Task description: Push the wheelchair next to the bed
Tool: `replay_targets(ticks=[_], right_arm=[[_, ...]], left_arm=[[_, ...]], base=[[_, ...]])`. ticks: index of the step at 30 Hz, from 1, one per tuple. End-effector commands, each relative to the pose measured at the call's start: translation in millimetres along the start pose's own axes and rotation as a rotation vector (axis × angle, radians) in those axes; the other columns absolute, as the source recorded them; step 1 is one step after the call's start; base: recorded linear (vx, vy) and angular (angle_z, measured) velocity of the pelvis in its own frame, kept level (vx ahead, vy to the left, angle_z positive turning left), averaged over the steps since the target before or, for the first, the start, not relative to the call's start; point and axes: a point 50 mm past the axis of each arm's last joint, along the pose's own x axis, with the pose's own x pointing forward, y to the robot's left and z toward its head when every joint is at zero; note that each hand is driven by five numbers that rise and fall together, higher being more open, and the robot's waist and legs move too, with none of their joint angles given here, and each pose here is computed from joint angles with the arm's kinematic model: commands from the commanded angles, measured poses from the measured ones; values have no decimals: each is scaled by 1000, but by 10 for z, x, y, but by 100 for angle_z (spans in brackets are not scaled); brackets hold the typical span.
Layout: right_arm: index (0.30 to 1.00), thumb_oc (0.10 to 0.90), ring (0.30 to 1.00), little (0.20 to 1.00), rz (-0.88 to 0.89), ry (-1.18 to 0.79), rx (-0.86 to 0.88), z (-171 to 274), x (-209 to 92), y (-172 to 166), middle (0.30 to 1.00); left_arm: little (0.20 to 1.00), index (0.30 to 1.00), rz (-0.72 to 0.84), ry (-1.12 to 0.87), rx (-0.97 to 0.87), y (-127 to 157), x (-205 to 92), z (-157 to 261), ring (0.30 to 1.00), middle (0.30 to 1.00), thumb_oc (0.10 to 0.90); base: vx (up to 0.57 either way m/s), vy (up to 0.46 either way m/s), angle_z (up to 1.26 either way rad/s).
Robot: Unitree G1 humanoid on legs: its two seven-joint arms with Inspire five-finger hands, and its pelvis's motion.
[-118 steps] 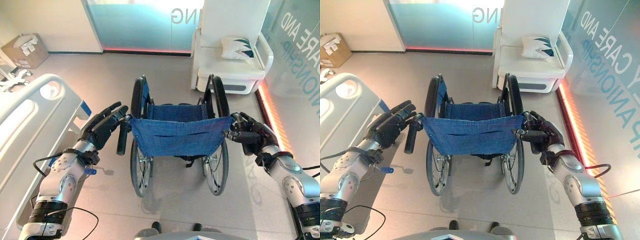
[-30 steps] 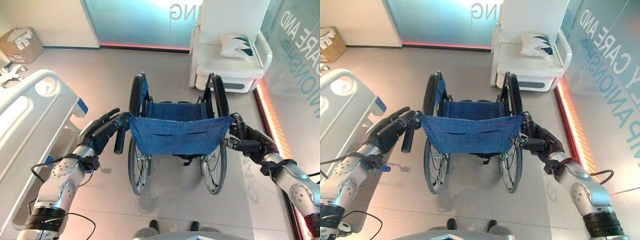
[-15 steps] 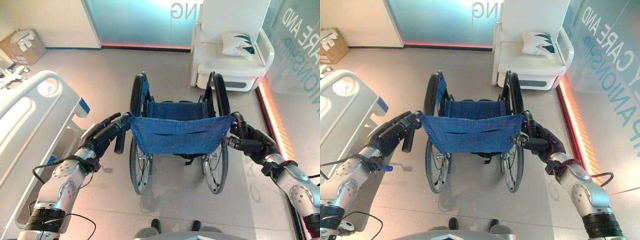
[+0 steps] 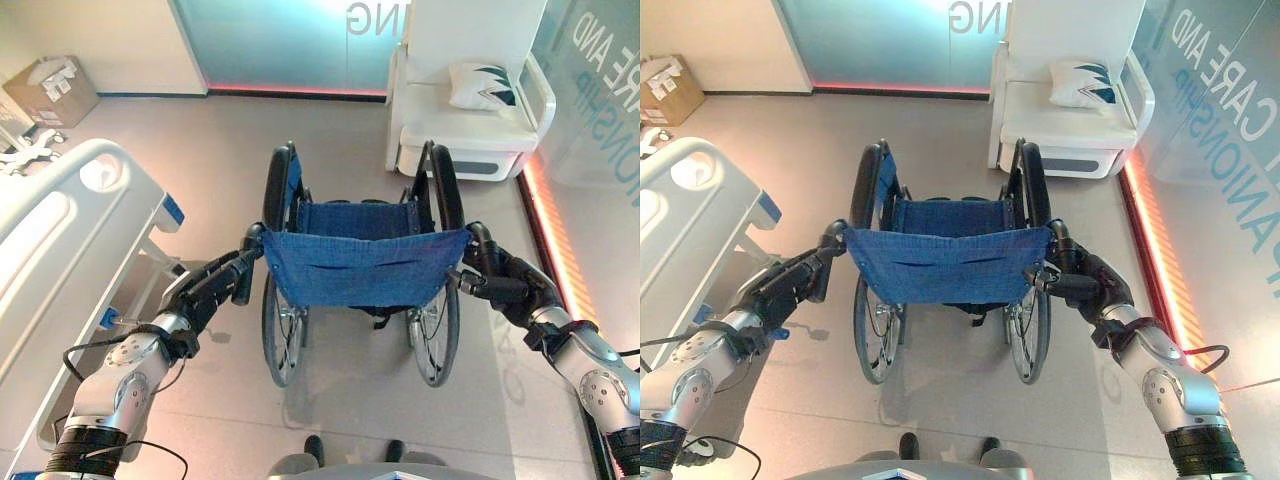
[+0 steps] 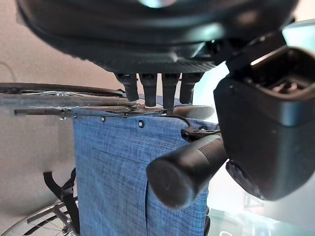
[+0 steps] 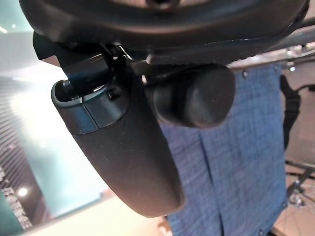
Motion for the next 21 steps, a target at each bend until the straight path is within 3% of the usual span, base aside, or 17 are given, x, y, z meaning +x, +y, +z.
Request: replay_targets(ticks=[1, 15, 21], right_arm=[[900, 800, 900, 900, 214, -335, -24, 716, 51, 382, 900], [900, 800, 900, 900, 223, -279, -35, 613, 122, 425, 900], [900, 800, 900, 900, 230, -249, -35, 539, 166, 472, 900]], left_arm=[[900, 900, -48, -318, 70, 34, -102, 815, 900, 900, 800], [900, 900, -151, -437, 48, -272, -34, 1000, 900, 900, 800], [900, 900, -142, -378, 103, -357, 81, 931, 900, 900, 800]], base=[[0, 0, 0], [1, -5, 2], [0, 0, 0]])
